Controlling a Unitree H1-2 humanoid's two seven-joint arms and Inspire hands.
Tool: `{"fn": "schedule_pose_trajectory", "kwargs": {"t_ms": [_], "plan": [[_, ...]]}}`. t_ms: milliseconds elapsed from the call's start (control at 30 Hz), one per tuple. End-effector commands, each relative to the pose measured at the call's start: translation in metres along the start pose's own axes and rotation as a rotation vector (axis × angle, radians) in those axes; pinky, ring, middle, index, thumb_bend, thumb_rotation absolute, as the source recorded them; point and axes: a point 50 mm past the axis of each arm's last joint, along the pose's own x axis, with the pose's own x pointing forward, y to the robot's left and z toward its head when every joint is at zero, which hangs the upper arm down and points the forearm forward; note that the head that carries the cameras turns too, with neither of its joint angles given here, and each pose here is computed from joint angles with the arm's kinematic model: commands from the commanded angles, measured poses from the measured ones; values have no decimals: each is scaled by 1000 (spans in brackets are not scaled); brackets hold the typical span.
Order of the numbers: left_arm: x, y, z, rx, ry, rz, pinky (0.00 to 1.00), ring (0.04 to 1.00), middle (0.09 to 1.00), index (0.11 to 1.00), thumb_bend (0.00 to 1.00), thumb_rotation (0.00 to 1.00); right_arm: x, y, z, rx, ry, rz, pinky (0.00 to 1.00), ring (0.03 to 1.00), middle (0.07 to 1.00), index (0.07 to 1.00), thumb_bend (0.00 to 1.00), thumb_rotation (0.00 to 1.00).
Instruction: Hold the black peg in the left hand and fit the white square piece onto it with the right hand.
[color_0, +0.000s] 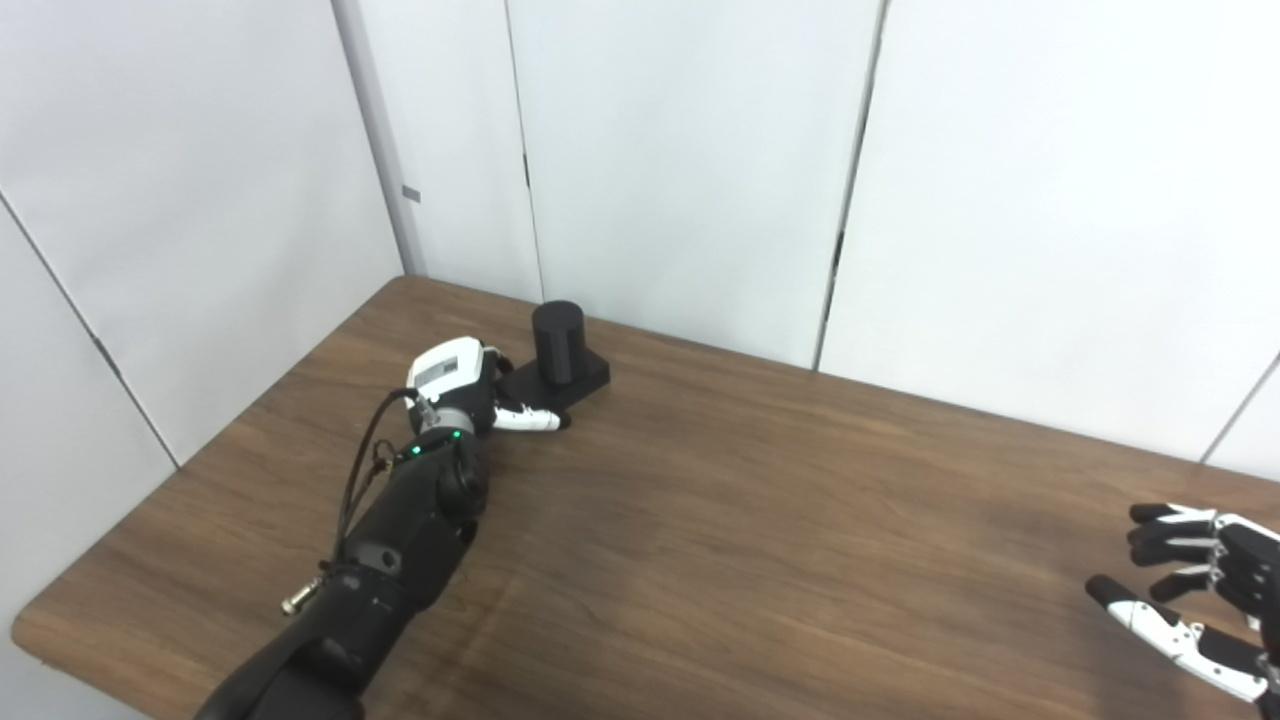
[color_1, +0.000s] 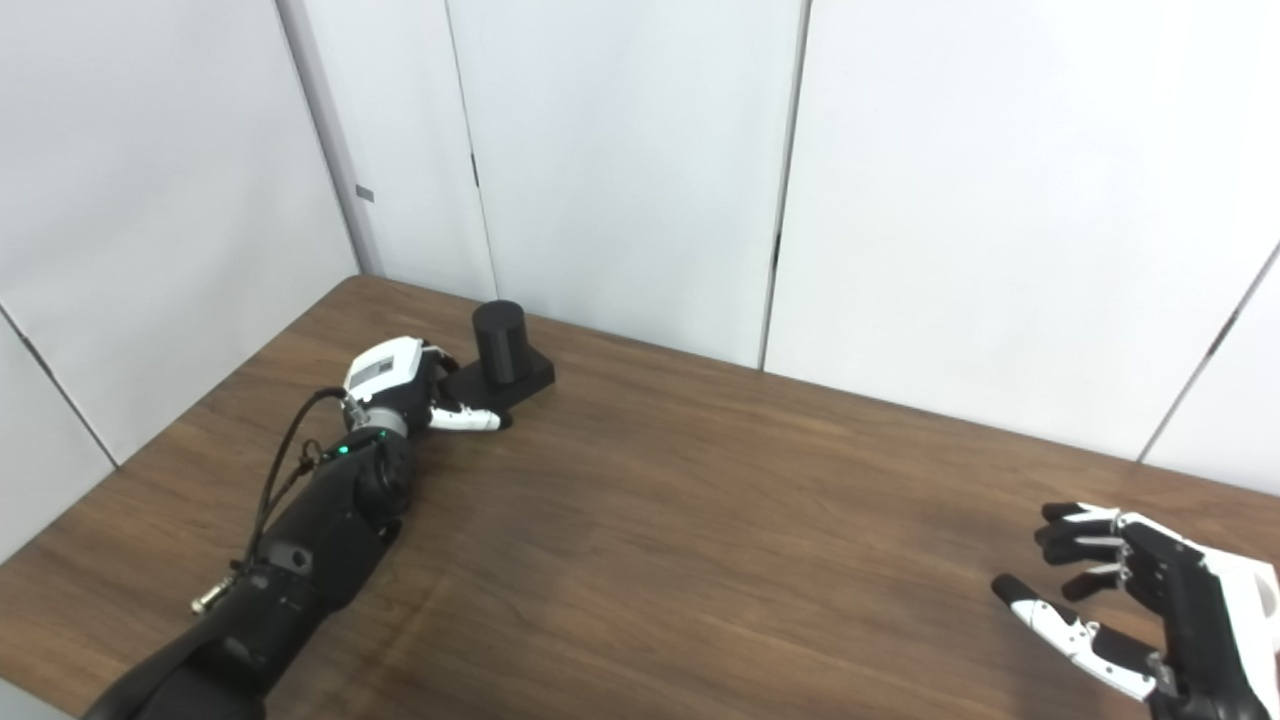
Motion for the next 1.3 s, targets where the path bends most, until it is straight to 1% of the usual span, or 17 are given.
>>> {"fn": "schedule_pose_trajectory", "kwargs": {"t_ms": [0, 100, 233, 267, 300, 367, 400, 467, 567, 633, 667, 767, 900, 1033, 1133, 1267], "plan": [[4, 10, 6, 23, -73, -4, 836, 977, 932, 649, 840, 268, 6, -6, 14, -4, -87, -13, 407, 567, 678, 488, 496, 112], [3, 3, 6, 9, -111, -46, 834, 977, 914, 612, 808, 204, 6, -6, 15, -3, -87, -13, 404, 562, 678, 488, 496, 112], [3, 0, 5, 8, -147, -91, 861, 988, 921, 578, 811, 92, 5, -6, 16, -3, -84, -14, 405, 564, 678, 488, 496, 111], [3, -1, 4, 18, -155, -104, 868, 993, 926, 535, 670, 77, 5, -6, 16, -2, -82, -14, 406, 564, 678, 488, 495, 111], [3, -1, 4, 37, -164, -115, 872, 994, 929, 513, 597, 70, 5, -6, 15, -2, -81, -15, 409, 565, 679, 488, 495, 111], [4, -2, 4, 64, -176, -139, 864, 990, 930, 495, 537, 66, 6, -6, 15, -3, -83, -16, 411, 566, 679, 488, 495, 112], [4, -3, 4, 66, -186, -143, 863, 990, 930, 493, 529, 66, 6, -6, 15, -3, -83, -16, 411, 566, 679, 488, 495, 112], [3, -5, 5, 69, -213, -136, 848, 943, 891, 488, 524, 60, 6, -6, 14, -2, -81, -17, 410, 563, 677, 488, 495, 112], [0, -9, 7, 73, -255, -138, 869, 903, 856, 486, 523, 56, 6, -6, 14, -3, -79, -19, 407, 561, 675, 488, 495, 112], [-1, -12, 9, 91, -291, -153, 847, 884, 849, 485, 523, 57, 7, -6, 14, -6, -81, -19, 408, 562, 676, 488, 495, 112], [-2, -14, 10, 92, -312, -166, 832, 872, 845, 485, 523, 57, 8, -5, 14, -7, -82, -19, 409, 562, 676, 488, 496, 112], [-8, -18, 14, 125, -415, -231, 843, 870, 837, 487, 522, 61, 8, -4, 14, 3, -85, -21, 412, 563, 676, 488, 496, 112], [-20, -23, 23, 145, -533, -314, 889, 899, 839, 490, 521, 69, 8, -3, 14, 29, -77, -15, 441, 578, 687, 488, 494, 112], [-30, -28, 31, 148, -657, -349, 918, 910, 833, 490, 520, 73, 9, -4, 11, 3, -94, -14, 441, 570, 680, 488, 495, 113], [-37, -32, 41, 199, -754, -370, 932, 906, 838, 490, 519, 71, 9, -3, 7, -7, -105, -17, 435, 563, 674, 488, 496, 114], [-48, -35, 56, 271, -841, -398, 902, 893, 839, 491, 521, 74, 10, -1, 1, -17, -119, -21, 431, 556, 670, 489, 497, 114]]}}
